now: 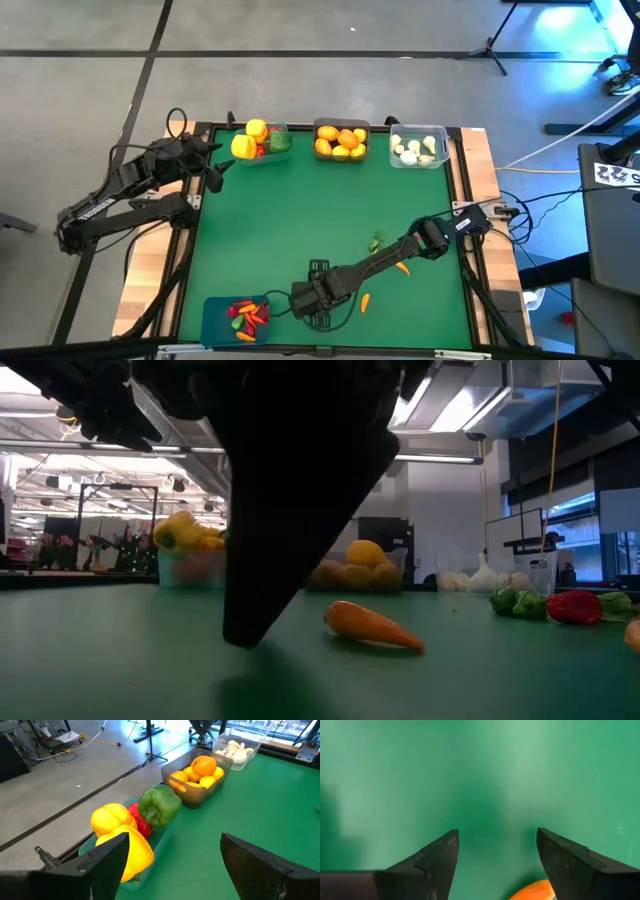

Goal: Sort produce into baskets
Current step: Put the yellow chili pepper into the dark blue bin

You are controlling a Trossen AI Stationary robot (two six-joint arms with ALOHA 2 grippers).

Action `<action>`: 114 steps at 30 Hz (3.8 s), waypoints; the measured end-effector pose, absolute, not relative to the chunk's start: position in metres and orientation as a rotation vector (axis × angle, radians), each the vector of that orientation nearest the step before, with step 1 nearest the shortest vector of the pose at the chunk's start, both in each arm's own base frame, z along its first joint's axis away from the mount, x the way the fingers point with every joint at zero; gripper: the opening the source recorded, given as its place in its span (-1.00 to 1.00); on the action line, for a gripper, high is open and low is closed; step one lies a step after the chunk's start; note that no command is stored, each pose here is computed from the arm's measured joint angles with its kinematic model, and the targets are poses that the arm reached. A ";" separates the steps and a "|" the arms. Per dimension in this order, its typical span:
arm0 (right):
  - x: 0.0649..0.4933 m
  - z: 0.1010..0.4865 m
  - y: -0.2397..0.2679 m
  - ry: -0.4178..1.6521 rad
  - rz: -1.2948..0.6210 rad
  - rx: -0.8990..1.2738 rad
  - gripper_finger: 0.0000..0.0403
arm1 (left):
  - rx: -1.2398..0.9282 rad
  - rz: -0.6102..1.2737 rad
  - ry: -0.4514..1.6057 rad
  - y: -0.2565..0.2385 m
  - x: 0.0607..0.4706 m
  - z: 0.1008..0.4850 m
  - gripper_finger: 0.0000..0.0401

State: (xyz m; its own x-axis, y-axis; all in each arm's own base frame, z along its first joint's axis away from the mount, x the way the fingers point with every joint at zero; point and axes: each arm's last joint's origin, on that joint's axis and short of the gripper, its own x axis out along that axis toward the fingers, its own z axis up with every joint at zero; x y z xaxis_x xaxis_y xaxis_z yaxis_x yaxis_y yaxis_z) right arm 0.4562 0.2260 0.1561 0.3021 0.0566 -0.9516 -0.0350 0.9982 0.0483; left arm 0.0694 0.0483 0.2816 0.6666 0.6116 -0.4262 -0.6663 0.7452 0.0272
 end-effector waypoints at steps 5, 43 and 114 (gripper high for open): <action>0.456 0.159 0.224 1.266 0.040 0.034 0.31 | -0.135 0.723 0.431 0.048 0.069 0.282 0.54; 0.386 0.253 0.203 1.277 -0.418 0.130 0.31 | -0.133 0.723 0.432 0.048 0.069 0.281 0.54; 0.389 0.138 0.213 1.077 -0.301 0.483 0.06 | -0.202 0.743 0.397 0.052 0.075 0.271 0.54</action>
